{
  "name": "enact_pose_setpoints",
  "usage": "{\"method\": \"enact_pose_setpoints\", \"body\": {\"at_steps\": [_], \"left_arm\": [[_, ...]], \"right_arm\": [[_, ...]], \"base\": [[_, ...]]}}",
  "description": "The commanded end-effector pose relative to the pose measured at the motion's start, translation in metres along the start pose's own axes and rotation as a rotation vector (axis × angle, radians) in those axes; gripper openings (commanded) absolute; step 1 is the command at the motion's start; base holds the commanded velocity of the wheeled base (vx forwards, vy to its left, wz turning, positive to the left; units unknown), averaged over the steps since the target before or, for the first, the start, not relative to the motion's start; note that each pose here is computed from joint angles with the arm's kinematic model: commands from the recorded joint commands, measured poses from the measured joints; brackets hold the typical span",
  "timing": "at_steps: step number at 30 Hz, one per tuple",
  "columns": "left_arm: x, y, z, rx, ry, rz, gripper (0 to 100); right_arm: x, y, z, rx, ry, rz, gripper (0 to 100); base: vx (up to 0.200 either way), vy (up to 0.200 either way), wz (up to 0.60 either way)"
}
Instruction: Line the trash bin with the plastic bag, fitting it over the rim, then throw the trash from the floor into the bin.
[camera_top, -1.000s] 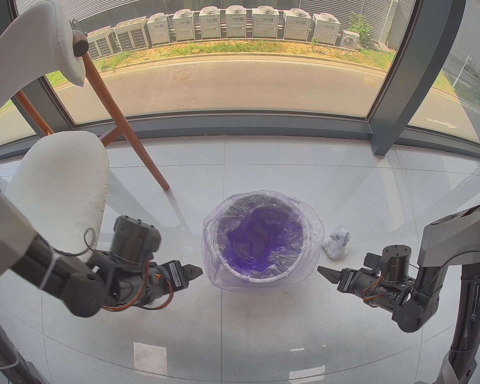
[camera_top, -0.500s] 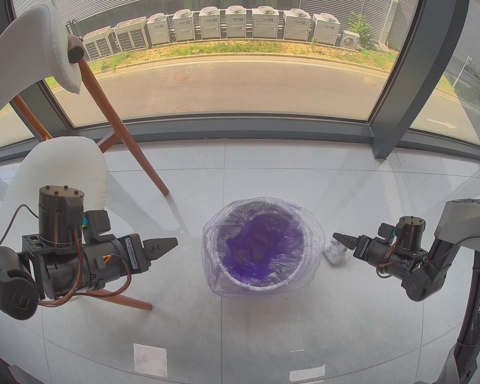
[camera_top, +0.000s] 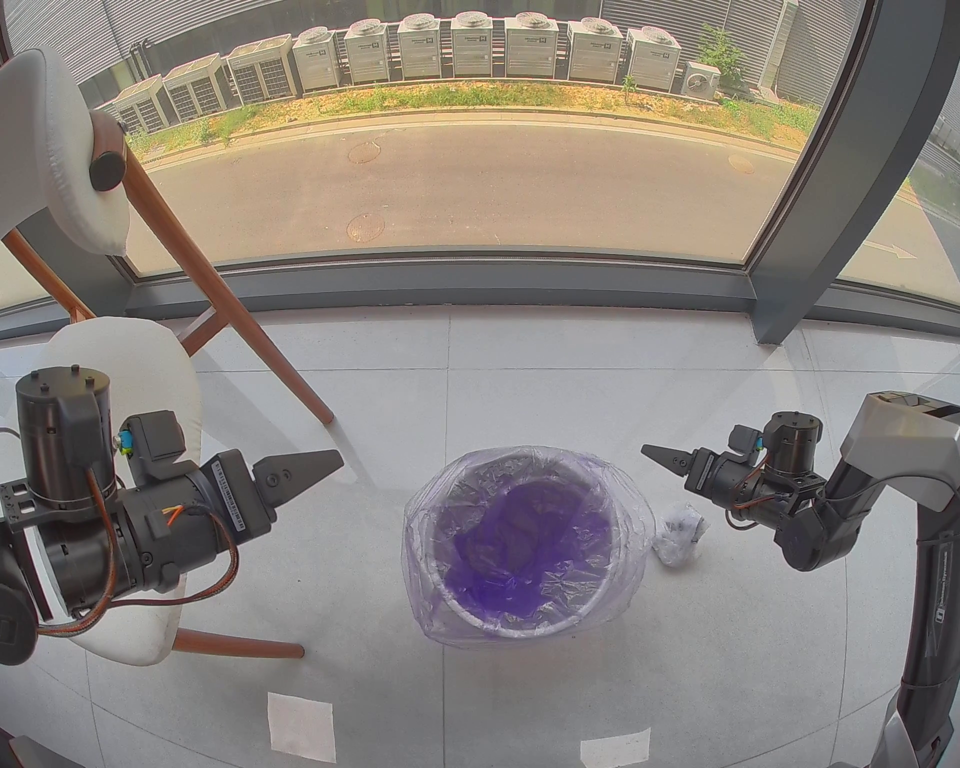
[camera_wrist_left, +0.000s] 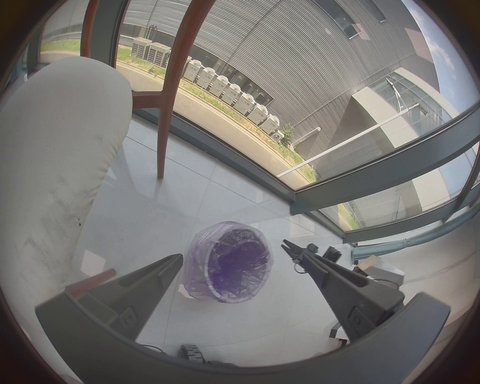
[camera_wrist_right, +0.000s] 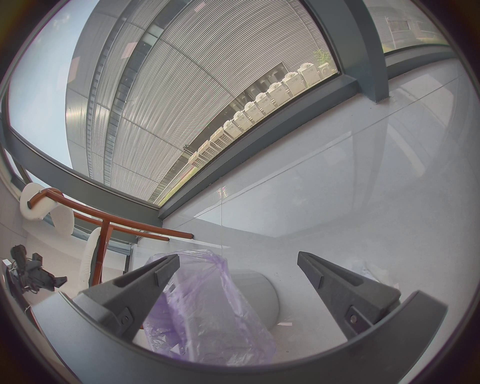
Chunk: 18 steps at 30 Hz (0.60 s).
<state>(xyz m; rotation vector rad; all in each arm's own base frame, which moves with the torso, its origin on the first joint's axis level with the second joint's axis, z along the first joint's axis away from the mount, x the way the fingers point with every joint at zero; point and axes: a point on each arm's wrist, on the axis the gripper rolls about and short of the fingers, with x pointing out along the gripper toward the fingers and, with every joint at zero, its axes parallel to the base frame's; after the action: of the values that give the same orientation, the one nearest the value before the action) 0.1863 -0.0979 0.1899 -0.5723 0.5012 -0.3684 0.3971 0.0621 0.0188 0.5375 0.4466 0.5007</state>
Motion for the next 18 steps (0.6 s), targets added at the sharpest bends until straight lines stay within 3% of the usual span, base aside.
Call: {"method": "enact_pose_setpoints", "body": {"at_steps": [1,11,12,18], "left_arm": [[-0.007,-0.002,-0.003,-0.015,-0.004,-0.019,100],[-0.008,0.004,-0.01,-0.008,0.023,-0.009,100],[-0.008,0.005,-0.011,-0.008,0.025,-0.005,100],[-0.009,0.009,-0.008,-0.019,0.01,0.011,100]], "right_arm": [[0.026,-0.012,-0.027,0.017,0.063,0.007,100],[0.045,0.008,-0.05,-0.003,0.119,0.06,100],[0.046,0.006,-0.051,-0.006,0.117,0.06,0],[0.05,0.004,-0.044,-0.009,0.096,0.062,0]], "base": [[0.0,0.0,0.0],[0.0,0.0,0.0],[0.0,0.0,0.0],[0.0,0.0,0.0]]}}
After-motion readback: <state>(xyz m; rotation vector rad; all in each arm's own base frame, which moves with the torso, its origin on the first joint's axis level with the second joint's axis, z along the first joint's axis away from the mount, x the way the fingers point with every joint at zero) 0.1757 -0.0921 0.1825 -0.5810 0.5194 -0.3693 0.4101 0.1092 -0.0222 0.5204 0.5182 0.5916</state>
